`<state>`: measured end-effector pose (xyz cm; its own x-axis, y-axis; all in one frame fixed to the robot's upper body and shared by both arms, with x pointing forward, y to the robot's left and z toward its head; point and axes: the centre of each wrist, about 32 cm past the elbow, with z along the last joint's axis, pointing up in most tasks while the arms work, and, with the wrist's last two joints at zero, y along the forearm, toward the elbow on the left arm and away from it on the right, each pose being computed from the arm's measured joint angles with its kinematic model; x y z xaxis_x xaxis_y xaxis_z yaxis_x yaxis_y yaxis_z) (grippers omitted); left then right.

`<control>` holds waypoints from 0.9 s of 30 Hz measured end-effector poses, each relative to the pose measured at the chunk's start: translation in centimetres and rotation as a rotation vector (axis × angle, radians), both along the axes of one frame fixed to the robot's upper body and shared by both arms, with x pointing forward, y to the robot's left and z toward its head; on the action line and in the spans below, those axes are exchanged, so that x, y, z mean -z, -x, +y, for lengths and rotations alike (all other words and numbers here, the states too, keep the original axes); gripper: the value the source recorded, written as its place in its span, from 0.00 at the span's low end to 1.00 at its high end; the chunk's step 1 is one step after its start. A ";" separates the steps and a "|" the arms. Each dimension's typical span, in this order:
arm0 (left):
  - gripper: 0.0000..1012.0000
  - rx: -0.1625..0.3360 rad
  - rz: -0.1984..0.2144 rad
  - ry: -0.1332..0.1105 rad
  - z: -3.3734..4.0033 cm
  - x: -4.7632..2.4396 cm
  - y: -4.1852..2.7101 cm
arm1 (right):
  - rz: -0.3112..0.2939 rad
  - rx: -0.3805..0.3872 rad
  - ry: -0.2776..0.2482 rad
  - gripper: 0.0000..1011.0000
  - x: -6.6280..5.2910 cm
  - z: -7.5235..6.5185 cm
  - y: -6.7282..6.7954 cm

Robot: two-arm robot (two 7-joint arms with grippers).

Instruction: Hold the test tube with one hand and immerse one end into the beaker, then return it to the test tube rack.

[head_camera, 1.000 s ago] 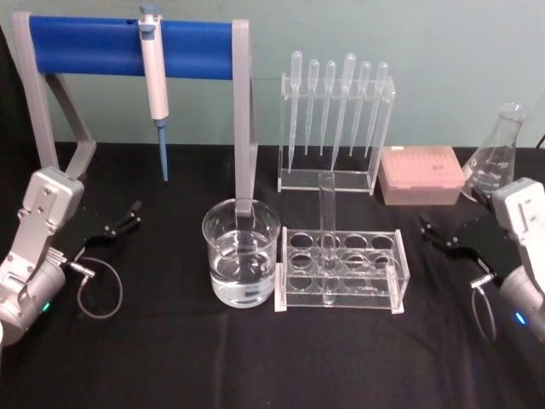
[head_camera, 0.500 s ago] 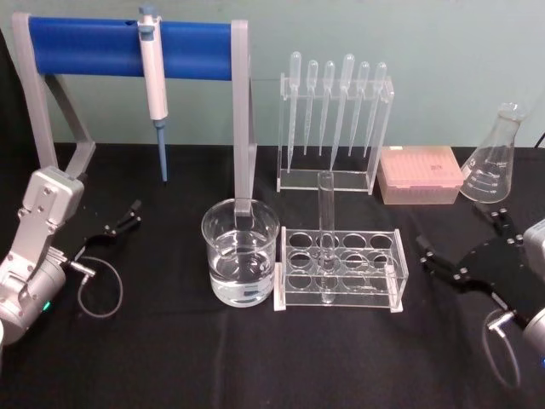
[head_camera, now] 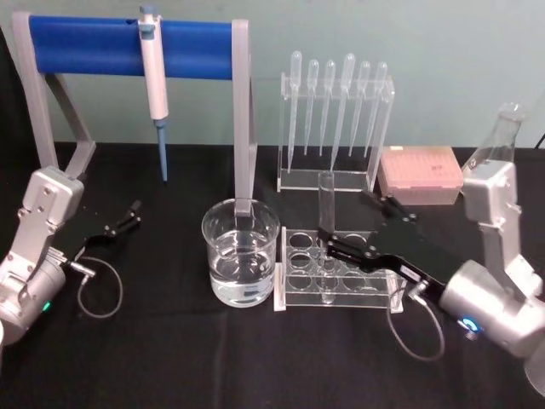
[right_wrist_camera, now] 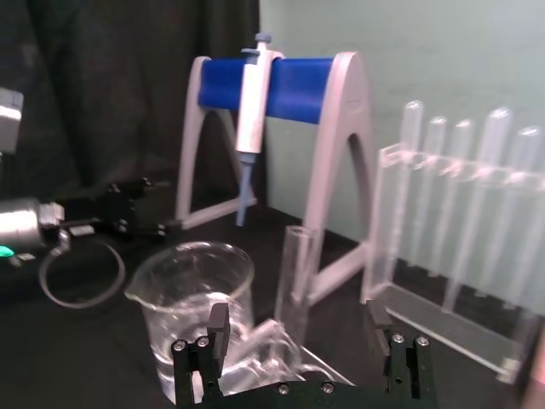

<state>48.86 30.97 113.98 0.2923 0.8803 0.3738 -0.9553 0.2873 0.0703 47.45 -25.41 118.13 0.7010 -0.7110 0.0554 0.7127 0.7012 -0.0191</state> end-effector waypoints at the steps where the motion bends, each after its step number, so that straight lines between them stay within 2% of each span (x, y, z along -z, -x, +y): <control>1: 0.99 0.000 0.000 0.000 0.00 0.00 0.00 | 0.011 -0.009 -0.008 0.99 0.0 0.2 -0.3; 4: 0.99 0.000 0.000 0.000 0.00 0.00 0.00 | 0.053 -0.034 -0.031 0.99 -0.1 0.9 -1.6; 7: 0.99 0.000 0.000 0.000 0.00 0.00 0.00 | 0.076 -0.048 -0.033 0.99 -0.2 1.4 -2.4; 12: 0.99 0.000 0.000 0.000 0.00 0.00 0.00 | 0.092 -0.065 -0.035 0.96 -0.5 1.7 -2.8; 19: 0.99 0.000 0.000 0.000 0.00 0.00 0.00 | 0.115 -0.065 -0.028 0.80 -0.7 2.1 -3.0; 27: 0.99 0.000 0.000 0.000 0.00 0.00 0.00 | 0.124 -0.049 -0.022 0.53 -0.6 2.1 -3.1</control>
